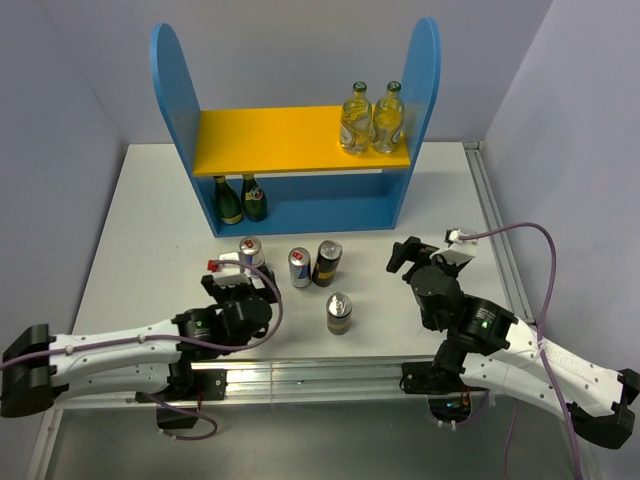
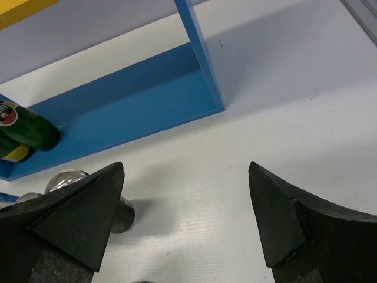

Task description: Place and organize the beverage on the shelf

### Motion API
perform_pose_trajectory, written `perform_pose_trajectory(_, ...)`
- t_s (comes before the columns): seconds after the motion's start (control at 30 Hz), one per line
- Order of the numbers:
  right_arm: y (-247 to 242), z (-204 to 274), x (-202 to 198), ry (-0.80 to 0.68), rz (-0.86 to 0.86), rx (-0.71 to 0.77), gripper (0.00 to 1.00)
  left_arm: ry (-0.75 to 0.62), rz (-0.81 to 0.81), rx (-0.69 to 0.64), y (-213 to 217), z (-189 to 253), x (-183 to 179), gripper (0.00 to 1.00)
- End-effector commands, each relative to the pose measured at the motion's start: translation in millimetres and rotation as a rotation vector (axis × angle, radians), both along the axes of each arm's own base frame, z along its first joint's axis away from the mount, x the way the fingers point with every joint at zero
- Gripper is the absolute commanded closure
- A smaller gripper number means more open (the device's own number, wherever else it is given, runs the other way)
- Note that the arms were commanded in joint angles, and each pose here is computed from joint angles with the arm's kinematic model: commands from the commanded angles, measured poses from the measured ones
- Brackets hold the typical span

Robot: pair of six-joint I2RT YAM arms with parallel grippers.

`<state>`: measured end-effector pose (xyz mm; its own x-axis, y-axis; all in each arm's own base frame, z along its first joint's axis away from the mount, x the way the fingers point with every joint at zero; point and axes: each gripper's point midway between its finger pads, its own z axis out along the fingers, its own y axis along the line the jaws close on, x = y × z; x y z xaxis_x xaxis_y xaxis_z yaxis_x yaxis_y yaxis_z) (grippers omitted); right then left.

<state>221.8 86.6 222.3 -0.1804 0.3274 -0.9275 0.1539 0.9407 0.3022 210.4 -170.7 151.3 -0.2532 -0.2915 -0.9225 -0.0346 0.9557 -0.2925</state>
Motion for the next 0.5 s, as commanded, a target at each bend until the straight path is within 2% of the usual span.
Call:
perform_pose_trajectory(0.0,-1.7,6.9,1.5,-0.019,-0.026,0.021,0.07,-0.014,0.029,-0.007,-9.6,-15.2,5.7,0.01)
perform_pose_trajectory(0.2,-2.7,6.6,0.9,-0.020,-0.028,0.022,0.07,0.007,-0.016,0.001,-23.8,-39.6,23.4,0.01)
perform_pose_trajectory(0.47,-2.8,6.6,0.7,-0.024,-0.025,0.025,0.07,-0.014,-0.012,0.031,-7.0,-51.9,53.6,0.01)
